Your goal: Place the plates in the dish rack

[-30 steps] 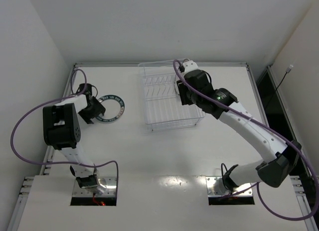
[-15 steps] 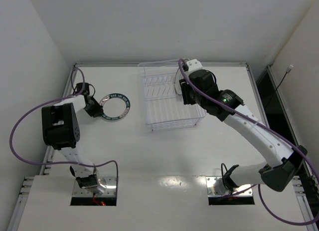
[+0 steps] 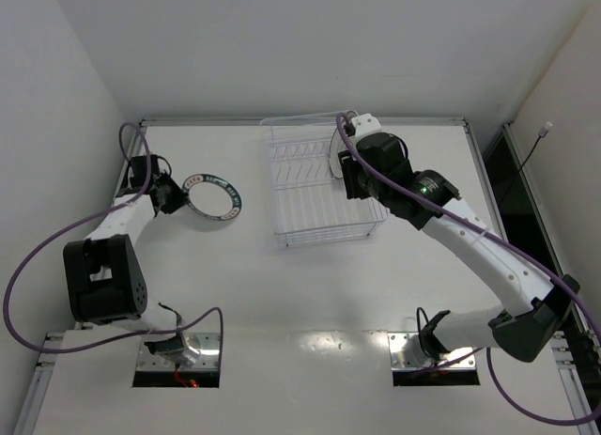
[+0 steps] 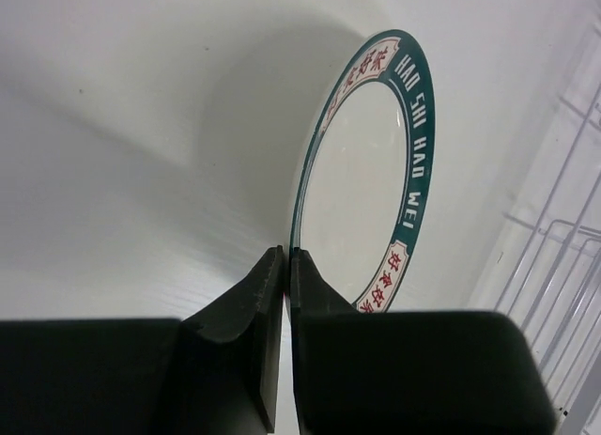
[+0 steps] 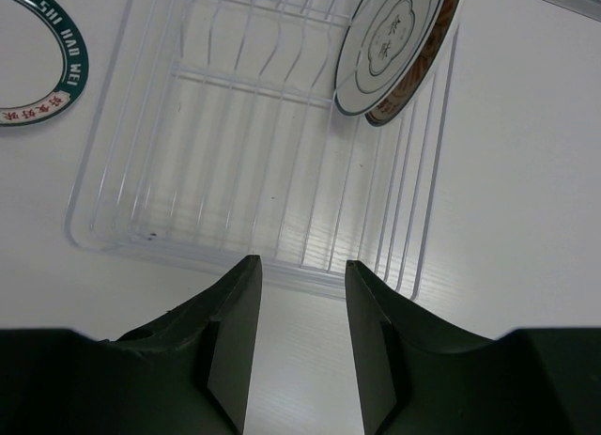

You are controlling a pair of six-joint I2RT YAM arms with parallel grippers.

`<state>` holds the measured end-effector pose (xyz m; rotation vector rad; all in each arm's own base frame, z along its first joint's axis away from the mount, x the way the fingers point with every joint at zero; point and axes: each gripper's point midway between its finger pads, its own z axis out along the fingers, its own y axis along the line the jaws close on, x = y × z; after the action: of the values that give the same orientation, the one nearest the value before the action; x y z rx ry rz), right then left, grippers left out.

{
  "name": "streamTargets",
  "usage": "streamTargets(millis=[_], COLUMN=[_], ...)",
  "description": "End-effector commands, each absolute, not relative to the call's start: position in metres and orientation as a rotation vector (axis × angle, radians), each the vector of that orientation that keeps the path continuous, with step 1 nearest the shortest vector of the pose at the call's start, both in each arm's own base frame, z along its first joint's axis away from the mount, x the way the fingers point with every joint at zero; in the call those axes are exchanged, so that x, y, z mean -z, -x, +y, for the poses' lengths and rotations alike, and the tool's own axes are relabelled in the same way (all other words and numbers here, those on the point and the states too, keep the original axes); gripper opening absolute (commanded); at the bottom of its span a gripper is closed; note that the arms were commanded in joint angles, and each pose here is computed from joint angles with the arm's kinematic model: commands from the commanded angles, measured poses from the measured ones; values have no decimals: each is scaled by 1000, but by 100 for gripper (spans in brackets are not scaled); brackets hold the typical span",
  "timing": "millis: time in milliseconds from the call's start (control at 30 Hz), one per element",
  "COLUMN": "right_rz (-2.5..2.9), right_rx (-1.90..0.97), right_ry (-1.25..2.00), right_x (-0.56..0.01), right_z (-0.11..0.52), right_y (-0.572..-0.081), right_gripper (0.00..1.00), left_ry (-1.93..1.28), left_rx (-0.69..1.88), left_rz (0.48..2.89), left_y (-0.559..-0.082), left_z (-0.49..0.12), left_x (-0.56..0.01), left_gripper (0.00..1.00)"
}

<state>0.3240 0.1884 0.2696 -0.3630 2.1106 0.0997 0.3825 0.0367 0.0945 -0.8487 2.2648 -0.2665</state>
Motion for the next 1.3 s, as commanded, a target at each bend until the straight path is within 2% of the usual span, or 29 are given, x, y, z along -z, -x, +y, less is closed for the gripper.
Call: streamTargets(millis=[0, 333, 600, 800, 900, 1000, 1167, 1267], right_rz=[2083, 2092, 2100, 2093, 2084, 2082, 2069, 2034], right_rx=[-128, -133, -129, -142, -228, -348, -546, -778], right_ry=[346, 355, 359, 361, 414, 462, 493, 542], right_x=[-280, -275, -272, -273, -275, -268, -256, -251], right_z=[187, 188, 188, 190, 204, 219, 236, 254], right_y=[-322, -320, -320, -320, -317, -315, -315, -306], right_gripper=[38, 38, 38, 38, 47, 52, 53, 55], left_ry=[807, 736, 523, 411, 373, 314, 195, 106], left_rx=[306, 245, 294, 359, 391, 407, 492, 569], left_rz=[2200, 2076, 1932, 1894, 1865, 1814, 1773, 1752], left_y=[-390, -388, -382, -374, -370, -364, -357, -354], left_z=[33, 30, -8, -29, -40, -47, -70, -88], left_x=[-109, -152, -206, -222, -232, -249, -265, -274], left_gripper=[0, 0, 0, 0, 0, 0, 0, 0])
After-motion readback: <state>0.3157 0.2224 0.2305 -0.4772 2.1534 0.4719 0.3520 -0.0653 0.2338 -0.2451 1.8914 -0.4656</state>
